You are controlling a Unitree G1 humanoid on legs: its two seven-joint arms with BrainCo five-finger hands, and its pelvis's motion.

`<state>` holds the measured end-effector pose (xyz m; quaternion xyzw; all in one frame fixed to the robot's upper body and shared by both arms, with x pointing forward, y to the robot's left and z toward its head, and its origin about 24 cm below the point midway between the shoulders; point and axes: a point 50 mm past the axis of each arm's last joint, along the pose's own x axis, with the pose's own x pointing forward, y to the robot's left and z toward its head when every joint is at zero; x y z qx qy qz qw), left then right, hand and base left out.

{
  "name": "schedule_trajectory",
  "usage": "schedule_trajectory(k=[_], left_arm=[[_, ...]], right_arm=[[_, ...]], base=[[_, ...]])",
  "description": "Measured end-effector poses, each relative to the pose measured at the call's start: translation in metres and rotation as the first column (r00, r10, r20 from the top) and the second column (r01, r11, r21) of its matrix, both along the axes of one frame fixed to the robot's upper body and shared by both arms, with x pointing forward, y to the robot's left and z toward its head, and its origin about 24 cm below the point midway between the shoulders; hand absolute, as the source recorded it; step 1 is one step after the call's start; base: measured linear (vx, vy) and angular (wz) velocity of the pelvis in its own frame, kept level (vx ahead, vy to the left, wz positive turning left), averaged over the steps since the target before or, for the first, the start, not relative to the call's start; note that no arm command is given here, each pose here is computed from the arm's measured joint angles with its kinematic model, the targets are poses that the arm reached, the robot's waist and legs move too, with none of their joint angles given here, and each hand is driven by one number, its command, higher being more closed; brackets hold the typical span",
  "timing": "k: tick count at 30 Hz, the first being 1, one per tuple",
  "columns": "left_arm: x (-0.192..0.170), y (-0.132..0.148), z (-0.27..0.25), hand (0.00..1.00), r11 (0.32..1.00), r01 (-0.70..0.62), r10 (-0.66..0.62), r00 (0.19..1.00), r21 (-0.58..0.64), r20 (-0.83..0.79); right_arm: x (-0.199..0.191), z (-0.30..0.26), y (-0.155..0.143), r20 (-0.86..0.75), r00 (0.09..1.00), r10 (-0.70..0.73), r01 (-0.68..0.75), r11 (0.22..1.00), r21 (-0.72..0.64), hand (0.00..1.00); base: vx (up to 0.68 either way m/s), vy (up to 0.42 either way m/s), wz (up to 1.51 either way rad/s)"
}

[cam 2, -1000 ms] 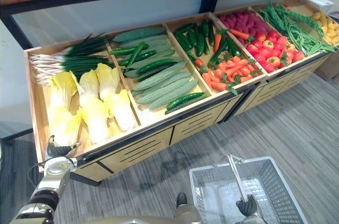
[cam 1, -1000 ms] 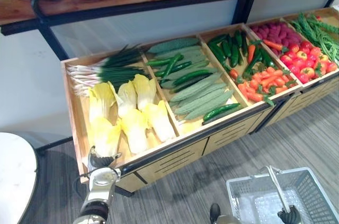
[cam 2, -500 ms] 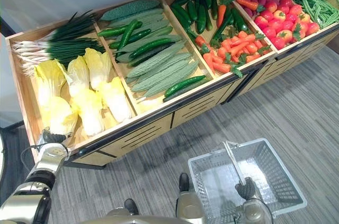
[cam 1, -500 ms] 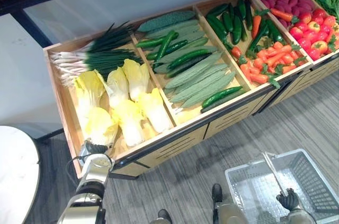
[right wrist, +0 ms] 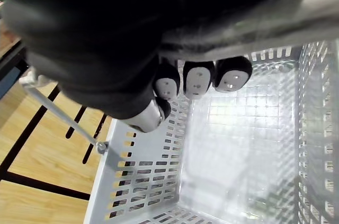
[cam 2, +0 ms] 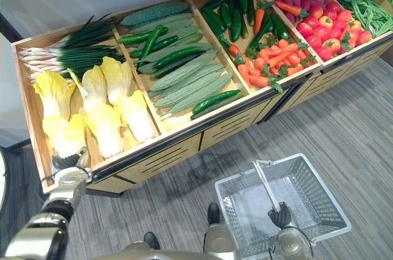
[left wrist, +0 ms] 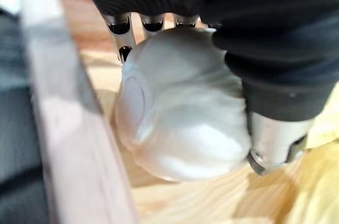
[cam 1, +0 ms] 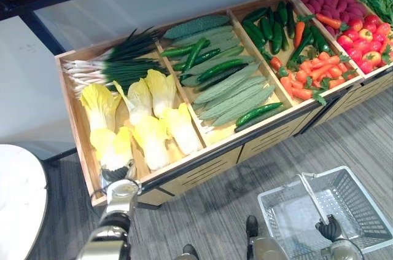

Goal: Pick vegetable in the basket

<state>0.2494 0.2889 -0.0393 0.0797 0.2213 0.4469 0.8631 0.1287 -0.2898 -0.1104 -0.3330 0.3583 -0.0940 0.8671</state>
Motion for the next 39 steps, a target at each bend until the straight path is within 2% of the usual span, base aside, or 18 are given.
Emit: schedule_trajectory(k=[6,11,15,18,20,21,23,24,26,27,29,31,32,34,35,37,38,39], left_arm=[[-0.012,-0.027,0.018,1.00,0.984,-0.130,0.162,0.931,-0.119,0.327],[-0.021,-0.024,0.028,1.00,0.962,-0.234,0.272,0.874,-0.141,0.403],[-0.017,-0.023,0.051,1.00,0.957,-0.249,0.291,0.815,-0.150,0.501],[-0.011,-0.025,0.073,1.00,0.968,-0.205,0.250,0.764,-0.143,0.595],[-0.006,-0.030,0.087,1.00,0.987,-0.122,0.163,0.744,-0.108,0.649],[-0.002,-0.033,0.095,1.00,0.995,-0.067,0.099,0.734,-0.074,0.672],[0.008,-0.045,0.114,1.00,0.989,0.111,-0.147,0.714,0.096,0.685],[0.013,-0.052,0.125,1.00,0.955,0.218,-0.298,0.679,0.203,0.671],[0.019,-0.065,0.138,1.00,0.880,0.357,-0.474,0.609,0.313,0.636],[0.025,-0.079,0.147,1.00,0.787,0.471,-0.613,0.532,0.399,0.584],[0.027,-0.091,0.150,1.00,0.690,0.571,-0.716,0.451,0.444,0.533],[0.026,-0.110,0.153,1.00,0.522,0.692,-0.837,0.304,0.498,0.455],[0.025,-0.113,0.154,1.00,0.474,0.717,-0.862,0.258,0.511,0.436],[0.020,-0.125,0.155,1.00,0.310,0.776,-0.926,0.115,0.550,0.360],[0.019,-0.127,0.155,1.00,0.271,0.786,-0.936,0.082,0.556,0.341],[0.014,-0.138,0.151,1.00,0.110,0.820,-0.964,-0.050,0.562,0.262],[0.012,-0.142,0.149,1.00,0.065,0.826,-0.966,-0.089,0.559,0.244],[0.008,-0.151,0.146,1.00,-0.030,0.832,-0.964,-0.171,0.553,0.204]], right_arm=[[-0.014,-0.010,0.010,-0.022,0.997,-0.081,0.081,0.996,0.031,1.00],[-0.026,-0.014,0.012,-0.052,0.991,-0.126,0.129,0.991,0.039,1.00],[-0.037,-0.019,0.017,-0.077,0.987,-0.141,0.144,0.989,0.041,1.00],[-0.042,-0.019,0.017,-0.087,0.989,-0.123,0.125,0.992,0.025,1.00],[-0.042,-0.017,0.016,-0.081,0.990,-0.112,0.114,0.993,0.015,1.00],[-0.042,-0.016,0.016,-0.078,0.991,-0.111,0.112,0.994,0.009,1.00],[-0.039,-0.013,0.011,-0.069,0.993,-0.094,0.093,0.996,-0.015,1.00],[-0.036,-0.009,0.007,-0.049,0.995,-0.081,0.080,0.996,-0.032,1.00],[-0.026,0.000,-0.002,-0.002,0.998,-0.059,0.058,0.996,-0.060,1.00],[-0.018,0.011,-0.012,0.039,0.999,-0.030,0.033,0.995,-0.091,1.00],[-0.007,0.024,-0.022,0.082,0.997,0.010,0.000,0.993,-0.120,1.00],[0.014,0.047,-0.034,0.142,0.984,0.105,-0.082,0.984,-0.161,1.00],[0.019,0.053,-0.035,0.153,0.979,0.134,-0.108,0.980,-0.168,1.00],[0.044,0.075,-0.033,0.186,0.945,0.270,-0.233,0.952,-0.200,1.00],[0.050,0.080,-0.030,0.193,0.931,0.309,-0.269,0.940,-0.208,1.00],[0.070,0.095,-0.020,0.203,0.879,0.432,-0.386,0.893,-0.229,1.00],[0.073,0.098,-0.019,0.201,0.869,0.453,-0.407,0.883,-0.232,1.00],[0.078,0.101,-0.017,0.200,0.857,0.475,-0.430,0.873,-0.231,1.00]], base=[[0.01,-0.009,0.14],[-0.02,-0.013,0.04],[-0.02,-0.012,0.05],[0.00,-0.003,-0.01],[-0.01,-0.006,-0.08],[-0.01,-0.005,-0.15],[-0.01,-0.002,-0.27],[-0.01,0.003,-0.41],[-0.01,0.008,-0.51],[-0.03,0.004,-0.56],[-0.04,-0.002,-0.54],[-0.01,0.010,-0.59],[-0.01,0.004,-0.53],[-0.03,-0.021,-0.52],[-0.03,-0.020,-0.51],[-0.03,-0.012,-0.51],[-0.04,-0.003,-0.45],[-0.02,0.004,-0.41]])
